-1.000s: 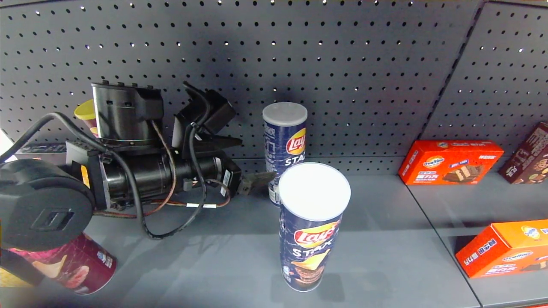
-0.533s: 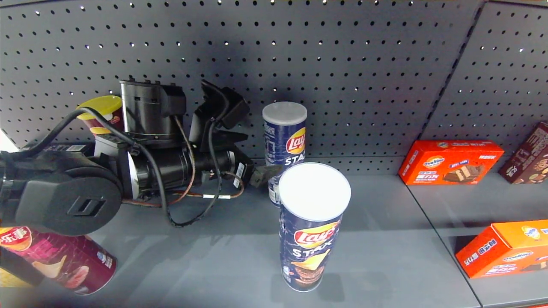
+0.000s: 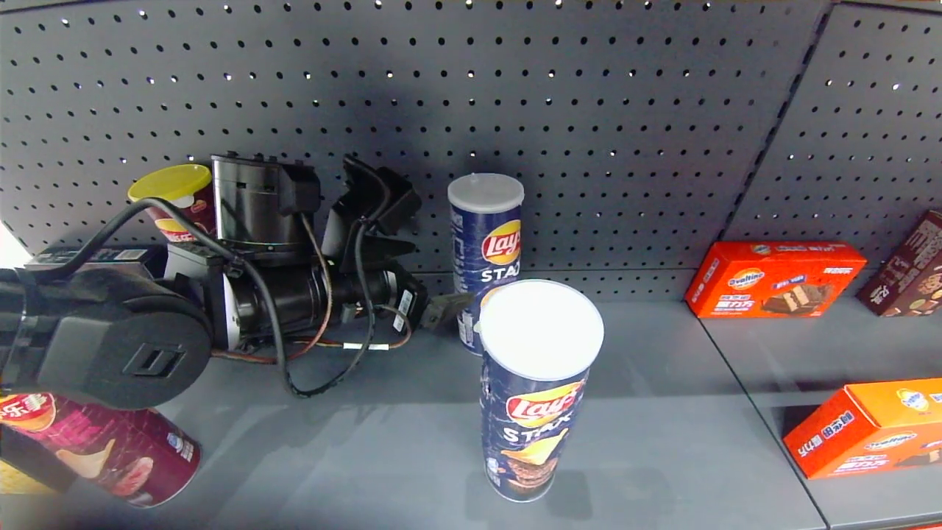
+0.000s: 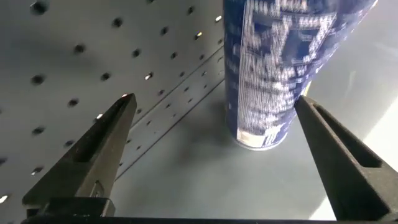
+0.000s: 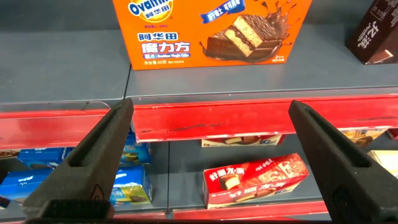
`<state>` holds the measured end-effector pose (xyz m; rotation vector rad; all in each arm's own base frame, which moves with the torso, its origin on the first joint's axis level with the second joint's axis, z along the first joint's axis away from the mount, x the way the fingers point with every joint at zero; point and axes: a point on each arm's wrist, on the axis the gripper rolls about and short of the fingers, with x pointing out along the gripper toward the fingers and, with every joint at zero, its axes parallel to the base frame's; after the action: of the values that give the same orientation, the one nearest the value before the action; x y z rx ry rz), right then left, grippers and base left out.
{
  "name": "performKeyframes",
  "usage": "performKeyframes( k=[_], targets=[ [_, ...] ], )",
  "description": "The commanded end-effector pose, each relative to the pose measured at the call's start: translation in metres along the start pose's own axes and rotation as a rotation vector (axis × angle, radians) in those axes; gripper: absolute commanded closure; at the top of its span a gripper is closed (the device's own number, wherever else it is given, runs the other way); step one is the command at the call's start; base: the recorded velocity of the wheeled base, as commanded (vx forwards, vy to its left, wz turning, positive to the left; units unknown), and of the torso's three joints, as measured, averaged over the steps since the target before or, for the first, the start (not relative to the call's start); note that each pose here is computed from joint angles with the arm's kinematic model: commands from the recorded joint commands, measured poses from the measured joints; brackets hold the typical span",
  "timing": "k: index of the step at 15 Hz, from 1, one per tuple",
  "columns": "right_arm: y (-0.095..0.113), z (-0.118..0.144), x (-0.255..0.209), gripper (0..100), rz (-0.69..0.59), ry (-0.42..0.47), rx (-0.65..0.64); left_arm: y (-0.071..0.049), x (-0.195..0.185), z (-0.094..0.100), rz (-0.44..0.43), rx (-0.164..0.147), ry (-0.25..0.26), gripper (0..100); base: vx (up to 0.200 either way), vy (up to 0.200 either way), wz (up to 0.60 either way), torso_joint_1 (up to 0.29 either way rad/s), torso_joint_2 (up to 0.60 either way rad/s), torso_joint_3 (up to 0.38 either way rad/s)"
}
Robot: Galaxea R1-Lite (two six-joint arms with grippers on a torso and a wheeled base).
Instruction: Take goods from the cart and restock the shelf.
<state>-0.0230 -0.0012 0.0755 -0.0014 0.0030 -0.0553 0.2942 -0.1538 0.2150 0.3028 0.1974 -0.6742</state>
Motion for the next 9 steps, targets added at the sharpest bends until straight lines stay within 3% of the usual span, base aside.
performKeyframes(
  k=[1, 9],
  targets=[
    [0.0, 0.0, 0.0, 0, 0.0, 0.0, 0.0, 0.0024, -0.0026, -0.0006, 0.015, -0.002, 0.002, 0, 0.0, 0.0, 0.0, 0.0, 0.0, 0.0],
    [0.0, 0.0, 0.0, 0, 0.0, 0.0, 0.0, 0.0103, -0.0045, -0.0013, 0.056, -0.01, 0.006, 0, 0.0, 0.0, 0.0, 0.0, 0.0, 0.0]
  ],
)
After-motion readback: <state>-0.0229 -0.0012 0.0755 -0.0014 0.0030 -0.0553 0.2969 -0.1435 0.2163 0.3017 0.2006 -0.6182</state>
